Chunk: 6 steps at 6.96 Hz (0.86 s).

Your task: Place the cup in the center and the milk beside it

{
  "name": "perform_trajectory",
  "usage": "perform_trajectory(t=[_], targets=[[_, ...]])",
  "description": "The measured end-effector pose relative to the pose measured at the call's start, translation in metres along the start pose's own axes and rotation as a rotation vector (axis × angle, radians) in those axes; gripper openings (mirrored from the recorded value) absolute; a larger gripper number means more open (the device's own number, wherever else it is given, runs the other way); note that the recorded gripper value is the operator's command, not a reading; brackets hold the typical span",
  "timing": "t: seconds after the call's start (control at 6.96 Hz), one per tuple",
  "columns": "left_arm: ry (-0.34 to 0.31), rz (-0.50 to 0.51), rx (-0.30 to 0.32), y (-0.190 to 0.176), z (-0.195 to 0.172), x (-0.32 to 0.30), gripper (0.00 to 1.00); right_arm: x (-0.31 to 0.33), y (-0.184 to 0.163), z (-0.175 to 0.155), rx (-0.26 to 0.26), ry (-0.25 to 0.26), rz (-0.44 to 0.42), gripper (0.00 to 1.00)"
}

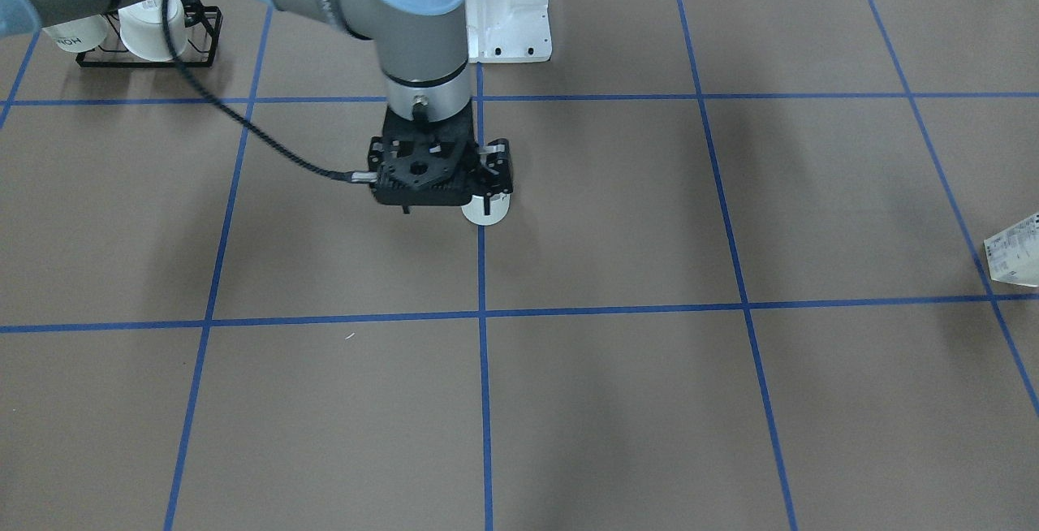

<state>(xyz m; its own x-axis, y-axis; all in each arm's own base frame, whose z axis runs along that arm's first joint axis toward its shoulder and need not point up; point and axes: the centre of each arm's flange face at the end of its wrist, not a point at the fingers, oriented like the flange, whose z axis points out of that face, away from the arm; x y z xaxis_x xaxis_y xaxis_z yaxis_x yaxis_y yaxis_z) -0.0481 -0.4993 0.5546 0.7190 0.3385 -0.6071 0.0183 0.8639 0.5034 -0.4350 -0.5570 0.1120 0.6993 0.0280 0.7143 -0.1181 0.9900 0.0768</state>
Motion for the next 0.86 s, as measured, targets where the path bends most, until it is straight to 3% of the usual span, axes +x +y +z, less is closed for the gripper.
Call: perform_trajectory(t=[0.29, 0.43, 0.58, 0.86], targets=[[0.005, -0.004, -0.003, 0.011, 0.006, -0.007, 1.00, 0.178, -0.083, -0.009, -0.027, 0.051, -0.176, 1.00], [0.022, -0.013, -0.014, 0.015, 0.008, -0.007, 1.00, 0.279, -0.103, -0.011, -0.048, 0.082, -0.267, 1.00], [0.042, -0.026, -0.028, 0.020, 0.010, -0.008, 1.00, 0.375, -0.107, -0.012, -0.077, 0.104, -0.327, 1.00], [0.070, -0.043, -0.056, 0.028, 0.018, -0.018, 1.00, 0.532, -0.074, -0.009, -0.136, 0.121, -0.306, 1.00]])
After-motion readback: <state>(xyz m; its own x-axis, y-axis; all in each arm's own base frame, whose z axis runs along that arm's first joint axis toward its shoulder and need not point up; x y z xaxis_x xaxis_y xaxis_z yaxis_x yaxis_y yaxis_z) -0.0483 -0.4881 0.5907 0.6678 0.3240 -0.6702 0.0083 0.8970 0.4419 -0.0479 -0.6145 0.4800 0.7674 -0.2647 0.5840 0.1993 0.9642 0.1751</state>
